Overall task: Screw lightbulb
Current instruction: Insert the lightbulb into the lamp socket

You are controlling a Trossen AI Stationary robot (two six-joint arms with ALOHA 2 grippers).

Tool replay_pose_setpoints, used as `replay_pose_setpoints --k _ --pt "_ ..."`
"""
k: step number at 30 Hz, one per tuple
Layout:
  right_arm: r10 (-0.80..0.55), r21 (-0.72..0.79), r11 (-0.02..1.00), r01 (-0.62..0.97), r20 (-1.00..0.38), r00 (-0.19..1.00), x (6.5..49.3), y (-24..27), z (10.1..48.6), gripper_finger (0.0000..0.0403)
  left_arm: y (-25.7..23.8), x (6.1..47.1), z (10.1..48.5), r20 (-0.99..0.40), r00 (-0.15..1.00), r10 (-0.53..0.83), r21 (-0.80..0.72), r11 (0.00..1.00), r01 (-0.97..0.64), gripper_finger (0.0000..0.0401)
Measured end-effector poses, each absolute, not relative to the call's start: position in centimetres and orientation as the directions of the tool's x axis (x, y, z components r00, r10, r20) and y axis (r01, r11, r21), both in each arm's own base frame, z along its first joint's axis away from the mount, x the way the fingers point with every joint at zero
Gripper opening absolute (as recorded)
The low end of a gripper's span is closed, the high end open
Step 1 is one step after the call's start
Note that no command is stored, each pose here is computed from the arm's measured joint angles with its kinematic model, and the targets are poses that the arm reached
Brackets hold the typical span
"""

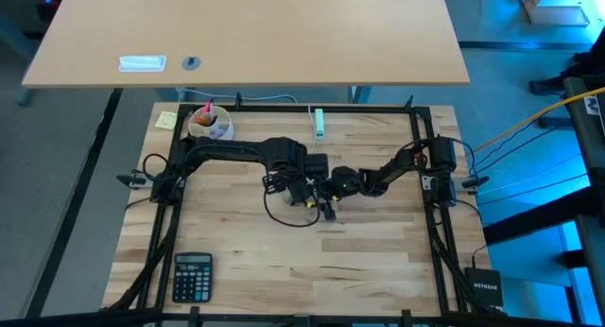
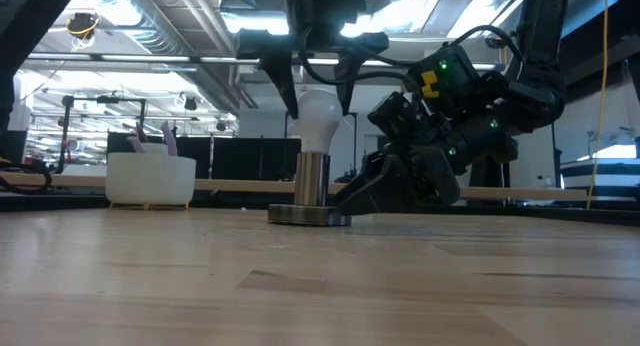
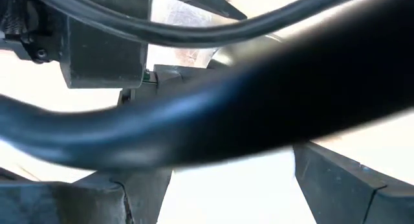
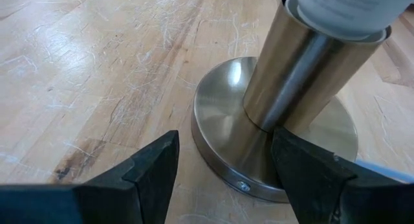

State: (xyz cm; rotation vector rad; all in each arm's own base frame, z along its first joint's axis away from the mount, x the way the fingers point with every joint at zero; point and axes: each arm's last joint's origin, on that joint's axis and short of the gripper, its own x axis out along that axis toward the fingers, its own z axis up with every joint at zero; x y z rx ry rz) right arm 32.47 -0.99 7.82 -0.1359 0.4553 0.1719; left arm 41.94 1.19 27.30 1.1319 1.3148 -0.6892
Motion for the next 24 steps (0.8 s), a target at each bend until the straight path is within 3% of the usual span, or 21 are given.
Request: replay_pose_setpoints --k 24 --pt "0.135 -0.092 0.976 -0.196 -0.447 0.884 32.5 -1.0 7.8 0.0248 2.1 41.6 27.2 -0.976 0.146 0.160 0.212 0.563 0.799 0.0293"
